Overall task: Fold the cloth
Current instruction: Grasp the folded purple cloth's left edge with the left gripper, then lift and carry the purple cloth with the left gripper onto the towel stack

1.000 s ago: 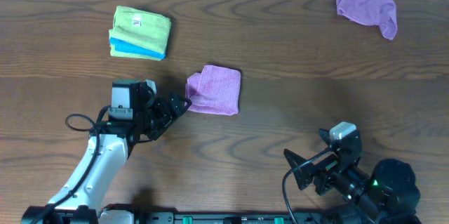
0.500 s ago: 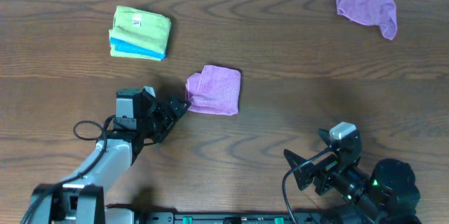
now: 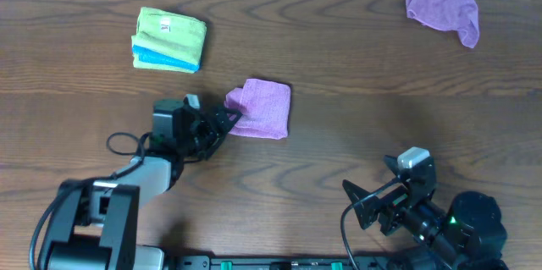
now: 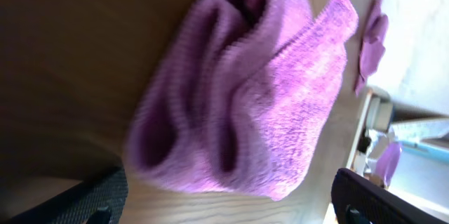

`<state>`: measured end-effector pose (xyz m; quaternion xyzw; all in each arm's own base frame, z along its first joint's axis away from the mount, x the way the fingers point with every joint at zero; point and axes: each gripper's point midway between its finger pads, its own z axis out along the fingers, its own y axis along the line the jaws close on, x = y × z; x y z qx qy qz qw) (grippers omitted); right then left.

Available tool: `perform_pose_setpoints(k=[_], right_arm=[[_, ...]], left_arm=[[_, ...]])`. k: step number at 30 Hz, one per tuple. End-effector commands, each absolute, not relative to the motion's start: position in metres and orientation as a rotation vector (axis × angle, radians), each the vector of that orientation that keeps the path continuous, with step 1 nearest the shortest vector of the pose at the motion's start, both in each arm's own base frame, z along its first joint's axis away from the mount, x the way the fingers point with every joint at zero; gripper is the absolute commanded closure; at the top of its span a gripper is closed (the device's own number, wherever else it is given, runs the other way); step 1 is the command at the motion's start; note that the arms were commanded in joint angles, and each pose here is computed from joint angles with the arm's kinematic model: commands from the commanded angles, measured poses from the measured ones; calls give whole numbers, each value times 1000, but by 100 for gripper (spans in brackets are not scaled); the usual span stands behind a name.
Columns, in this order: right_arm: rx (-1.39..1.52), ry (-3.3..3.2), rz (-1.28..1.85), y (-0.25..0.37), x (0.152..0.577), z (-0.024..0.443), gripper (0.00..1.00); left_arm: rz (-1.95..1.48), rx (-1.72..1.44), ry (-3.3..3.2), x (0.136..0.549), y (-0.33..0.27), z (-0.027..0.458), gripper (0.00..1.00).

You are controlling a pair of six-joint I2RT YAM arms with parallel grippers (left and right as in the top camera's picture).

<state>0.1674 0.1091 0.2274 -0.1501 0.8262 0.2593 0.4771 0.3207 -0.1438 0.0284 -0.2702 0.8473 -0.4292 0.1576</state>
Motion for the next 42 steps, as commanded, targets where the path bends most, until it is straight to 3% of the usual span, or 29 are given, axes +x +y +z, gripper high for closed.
perform_pose_setpoints(k=[1,11,15,22,25,28,29,35,42], right_arm=[[-345,2032,644,108,168,223,1],[-345,2032,644,108,168,223,1],[-345,2032,644,108,168,223,1],[-344,2037,644,108,167,222,1],[-344,2043,645,108,166,221,1],[-344,2043,645,108,167,221,1],[-344,2043,645,108,166,221,1],[-344,2043,645,108,166,221,1],[-344,2043,645,108,166,221,1]], left_arm=[[-1148,-893,2535,300,-147,-11,5],[-1029,-907,2513,309,-151,-38,1],[-998,-895,2515,310,-154,-49,22],[-962,-810,2508,314,-153,-57,47],[-949,-721,2505,318,-154,-56,63],[-944,-658,2503,321,-156,-53,90],[-947,-642,2502,322,-157,-52,94],[-1083,-473,2451,346,-177,-25,94],[-1294,-417,2334,401,-193,33,94]])
